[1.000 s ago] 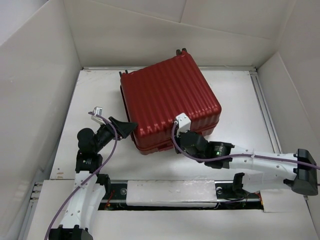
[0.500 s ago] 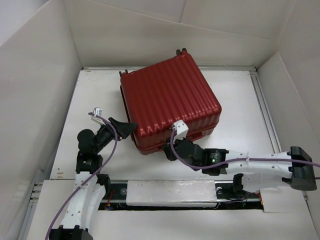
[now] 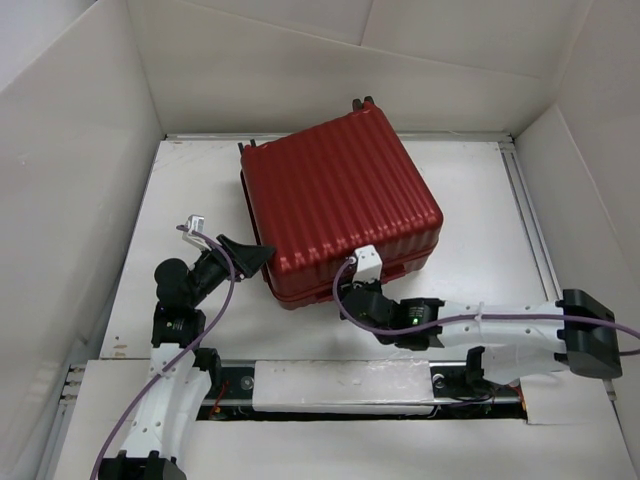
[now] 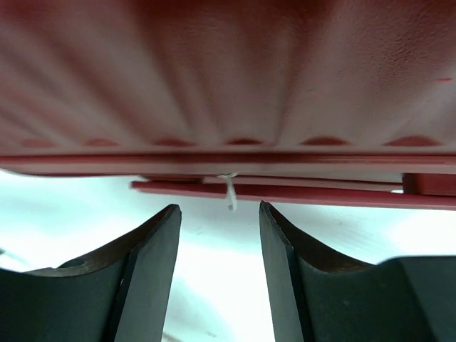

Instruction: Pack the luggage

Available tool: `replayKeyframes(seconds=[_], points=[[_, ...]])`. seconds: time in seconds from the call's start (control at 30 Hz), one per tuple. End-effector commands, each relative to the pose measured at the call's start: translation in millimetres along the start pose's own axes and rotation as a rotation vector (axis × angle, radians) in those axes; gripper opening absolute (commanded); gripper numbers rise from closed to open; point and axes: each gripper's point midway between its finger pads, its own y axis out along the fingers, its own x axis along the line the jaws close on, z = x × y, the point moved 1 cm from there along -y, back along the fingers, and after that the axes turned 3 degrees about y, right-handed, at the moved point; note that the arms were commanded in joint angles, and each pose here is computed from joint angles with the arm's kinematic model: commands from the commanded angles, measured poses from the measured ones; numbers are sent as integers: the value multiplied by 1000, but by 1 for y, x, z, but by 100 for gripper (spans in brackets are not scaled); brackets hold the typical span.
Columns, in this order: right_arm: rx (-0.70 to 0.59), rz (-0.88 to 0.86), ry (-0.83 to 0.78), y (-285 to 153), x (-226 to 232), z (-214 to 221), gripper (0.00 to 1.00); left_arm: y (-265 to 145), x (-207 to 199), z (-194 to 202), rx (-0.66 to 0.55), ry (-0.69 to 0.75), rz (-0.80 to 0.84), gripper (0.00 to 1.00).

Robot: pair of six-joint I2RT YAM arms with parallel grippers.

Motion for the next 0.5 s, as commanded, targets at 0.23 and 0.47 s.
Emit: replayKeyframes(seconds=[0.23,0.47], points=[[-73,12,2,23,9,-18,43,-1,17,23,78,-21,-28,71],[-76,-169,32,29,77,0,0,-1,18,28,90,-29,-12,70]])
